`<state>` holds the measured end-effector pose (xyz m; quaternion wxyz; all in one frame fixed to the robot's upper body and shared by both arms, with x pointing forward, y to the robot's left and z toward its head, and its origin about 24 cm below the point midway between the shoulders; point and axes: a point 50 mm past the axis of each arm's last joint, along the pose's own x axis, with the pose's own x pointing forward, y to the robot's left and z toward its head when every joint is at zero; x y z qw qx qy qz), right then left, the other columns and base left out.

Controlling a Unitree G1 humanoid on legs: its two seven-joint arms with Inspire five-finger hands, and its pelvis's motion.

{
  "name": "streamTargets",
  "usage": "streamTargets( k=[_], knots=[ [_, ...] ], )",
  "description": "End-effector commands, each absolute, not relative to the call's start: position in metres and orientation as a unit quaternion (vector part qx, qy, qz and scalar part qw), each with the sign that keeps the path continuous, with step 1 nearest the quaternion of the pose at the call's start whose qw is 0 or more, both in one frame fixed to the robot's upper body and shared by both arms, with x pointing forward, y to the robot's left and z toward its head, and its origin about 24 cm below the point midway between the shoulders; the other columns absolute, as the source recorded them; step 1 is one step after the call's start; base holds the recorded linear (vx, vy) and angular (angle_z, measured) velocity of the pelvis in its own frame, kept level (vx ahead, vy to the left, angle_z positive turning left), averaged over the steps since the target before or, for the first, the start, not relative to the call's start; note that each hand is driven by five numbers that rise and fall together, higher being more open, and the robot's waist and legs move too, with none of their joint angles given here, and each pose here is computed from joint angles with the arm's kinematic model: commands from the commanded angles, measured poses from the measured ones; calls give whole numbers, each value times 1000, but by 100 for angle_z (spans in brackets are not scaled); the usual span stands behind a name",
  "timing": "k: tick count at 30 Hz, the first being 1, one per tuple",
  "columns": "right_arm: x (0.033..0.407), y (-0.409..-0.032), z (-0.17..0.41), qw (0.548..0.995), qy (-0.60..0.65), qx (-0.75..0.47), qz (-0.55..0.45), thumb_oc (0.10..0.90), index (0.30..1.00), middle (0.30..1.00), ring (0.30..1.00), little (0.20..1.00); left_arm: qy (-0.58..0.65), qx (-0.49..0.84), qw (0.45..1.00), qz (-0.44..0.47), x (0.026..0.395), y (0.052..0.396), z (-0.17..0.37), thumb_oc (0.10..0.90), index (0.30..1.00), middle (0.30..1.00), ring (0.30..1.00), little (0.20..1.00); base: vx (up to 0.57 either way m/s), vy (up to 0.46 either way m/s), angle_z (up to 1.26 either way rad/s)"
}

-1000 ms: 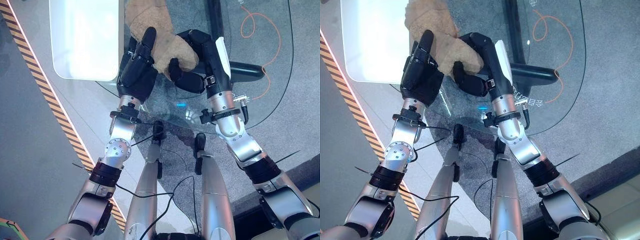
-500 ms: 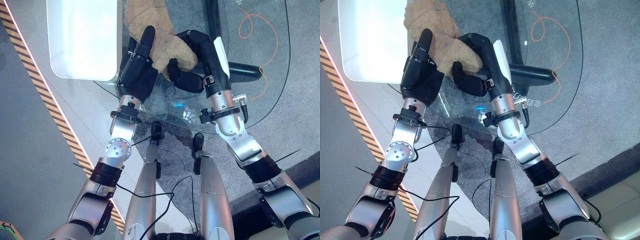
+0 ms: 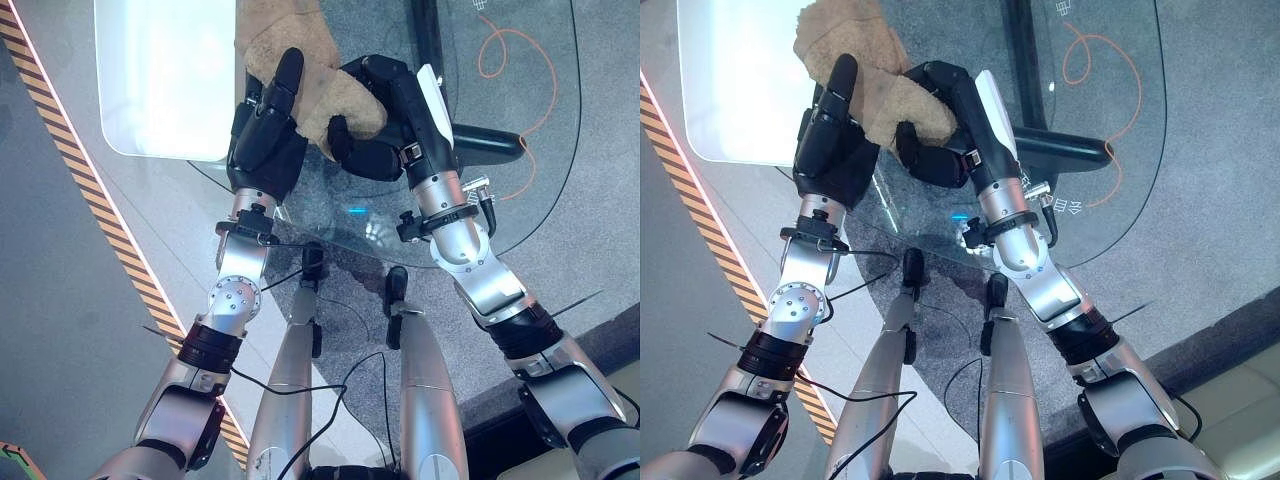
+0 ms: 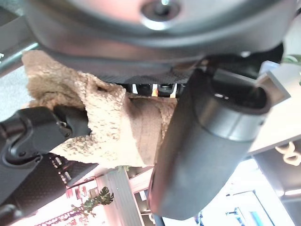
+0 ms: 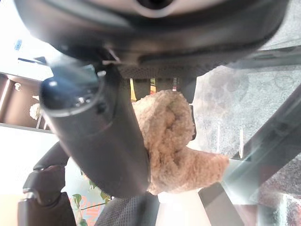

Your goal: Wipe the table with a cloth and put it in the basket.

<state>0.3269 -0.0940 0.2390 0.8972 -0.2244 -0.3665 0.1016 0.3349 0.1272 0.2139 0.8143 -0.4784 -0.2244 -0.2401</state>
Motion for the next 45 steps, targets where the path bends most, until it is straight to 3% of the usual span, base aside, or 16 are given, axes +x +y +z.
streamTargets(
  k=[1, 22, 25, 26, 27, 28, 29, 30, 45],
  knots=[
    [284, -57, 301, 815, -519, -183, 180, 100, 300, 300, 300, 200, -378, -428, 754, -324, 314, 120, 288, 100, 300, 300, 300, 200, 0, 0, 0],
    [286, -54, 299, 819, -517, -176, 175, 100, 300, 300, 300, 200, -469, -454, 716, -246, 307, 141, 294, 100, 300, 300, 300, 200, 0, 0, 0],
    [287, -54, 299, 820, -517, -175, 173, 136, 331, 331, 331, 236, -475, -458, 714, -235, 306, 143, 295, 100, 300, 300, 300, 200, 0, 0, 0],
    [286, -54, 301, 819, -519, -175, 173, 174, 364, 364, 364, 274, -479, -458, 712, -231, 306, 144, 296, 100, 300, 300, 300, 200, 0, 0, 0],
    [286, -54, 301, 819, -520, -174, 172, 300, 472, 472, 472, 400, -482, -459, 711, -227, 306, 145, 296, 100, 300, 300, 300, 200, 0, 0, 0],
    [286, -54, 301, 819, -520, -174, 171, 366, 528, 528, 528, 466, -484, -460, 710, -225, 305, 146, 296, 100, 300, 300, 300, 200, 0, 0, 0],
    [286, -54, 301, 820, -519, -171, 170, 531, 669, 669, 669, 631, -486, -462, 709, -220, 305, 147, 296, 100, 300, 300, 300, 200, 0, 0, 0],
    [287, -55, 300, 821, -518, -169, 169, 800, 900, 900, 900, 900, -487, -463, 708, -217, 305, 148, 294, 100, 300, 300, 300, 200, 0, 0, 0],
    [288, -55, 301, 823, -519, -163, 160, 800, 900, 900, 900, 900, -535, -461, 697, -128, 298, 165, 299, 100, 300, 300, 300, 200, 0, 0, 0]
  ],
)
